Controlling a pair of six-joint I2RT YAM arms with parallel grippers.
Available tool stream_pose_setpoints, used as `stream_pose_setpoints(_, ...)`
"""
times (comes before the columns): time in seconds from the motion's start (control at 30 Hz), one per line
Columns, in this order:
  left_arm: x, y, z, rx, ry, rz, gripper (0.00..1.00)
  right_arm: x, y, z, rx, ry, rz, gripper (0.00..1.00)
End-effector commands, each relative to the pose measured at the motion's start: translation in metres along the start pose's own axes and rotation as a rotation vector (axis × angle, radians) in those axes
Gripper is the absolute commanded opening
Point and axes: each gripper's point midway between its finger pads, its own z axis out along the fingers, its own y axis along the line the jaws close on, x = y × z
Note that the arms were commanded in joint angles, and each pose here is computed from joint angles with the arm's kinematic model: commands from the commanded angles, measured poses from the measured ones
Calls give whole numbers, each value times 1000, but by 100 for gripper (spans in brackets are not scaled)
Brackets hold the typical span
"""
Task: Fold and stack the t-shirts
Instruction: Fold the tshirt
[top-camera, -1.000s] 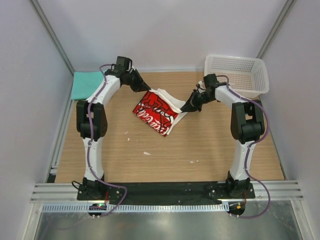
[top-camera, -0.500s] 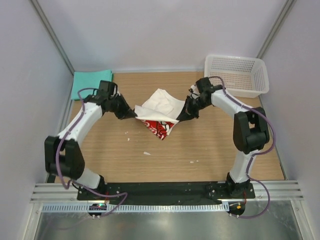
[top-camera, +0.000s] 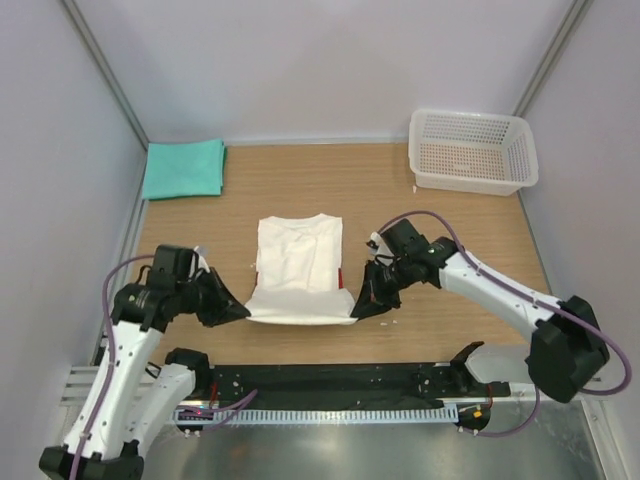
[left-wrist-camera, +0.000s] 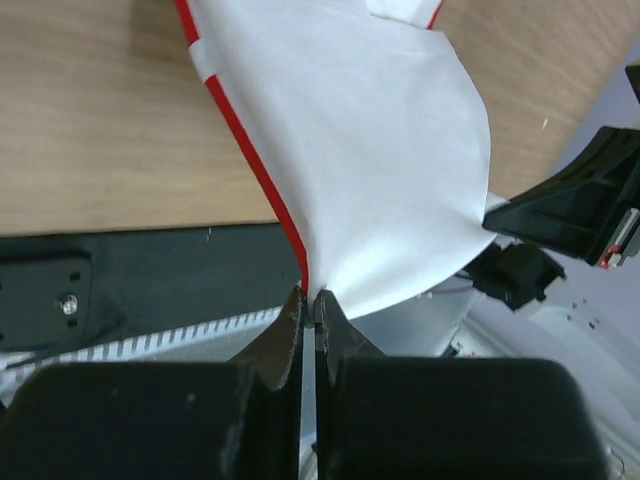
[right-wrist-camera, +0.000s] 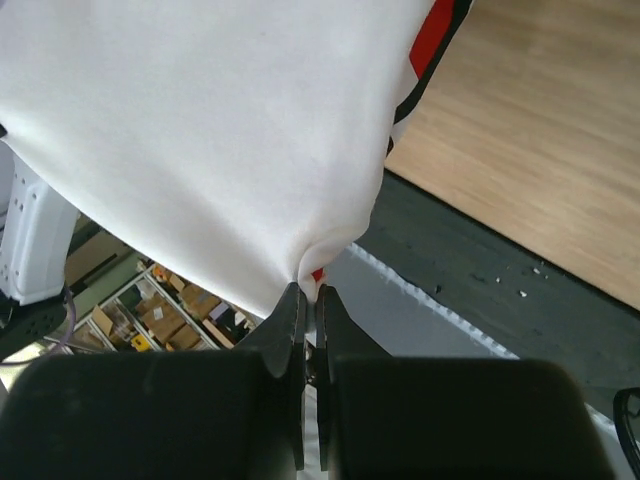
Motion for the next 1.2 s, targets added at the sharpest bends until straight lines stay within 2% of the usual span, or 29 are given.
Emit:
stream_pose_setpoints(0.0,43,30,-19,-61,71,-47,0,36,-21,-6,81,3,70,1)
stream_pose_setpoints(0.2,83,43,-46,-24,94,-46,0,98,-41,-13,80,18,148,1)
stream_pose_setpoints(0.4,87,48,-51,-58,97,-66,0,107,-34,-23,22,-10,162,2)
stream_pose_setpoints(0.57,66,42,-48,-88,36,-82,0,81,-14,-25,57,-16,54,1)
stream_pose_setpoints(0.6,61,38,-49,-80,25,-78,0,76,-11,-21,63,11,69,1)
stream_pose_setpoints(0.67,48,28,-45,-76,16,-88,0,55,-3,-26,37,-21,60,1)
stream_pose_setpoints(0.93,-13,-16,-30,-43,-59,-70,0,-2,2,-40,33,68,49,1)
stream_pose_setpoints(1.17,-60,-22,7,-132,-59,-75,0,-63,7,-30,10,104,60,1)
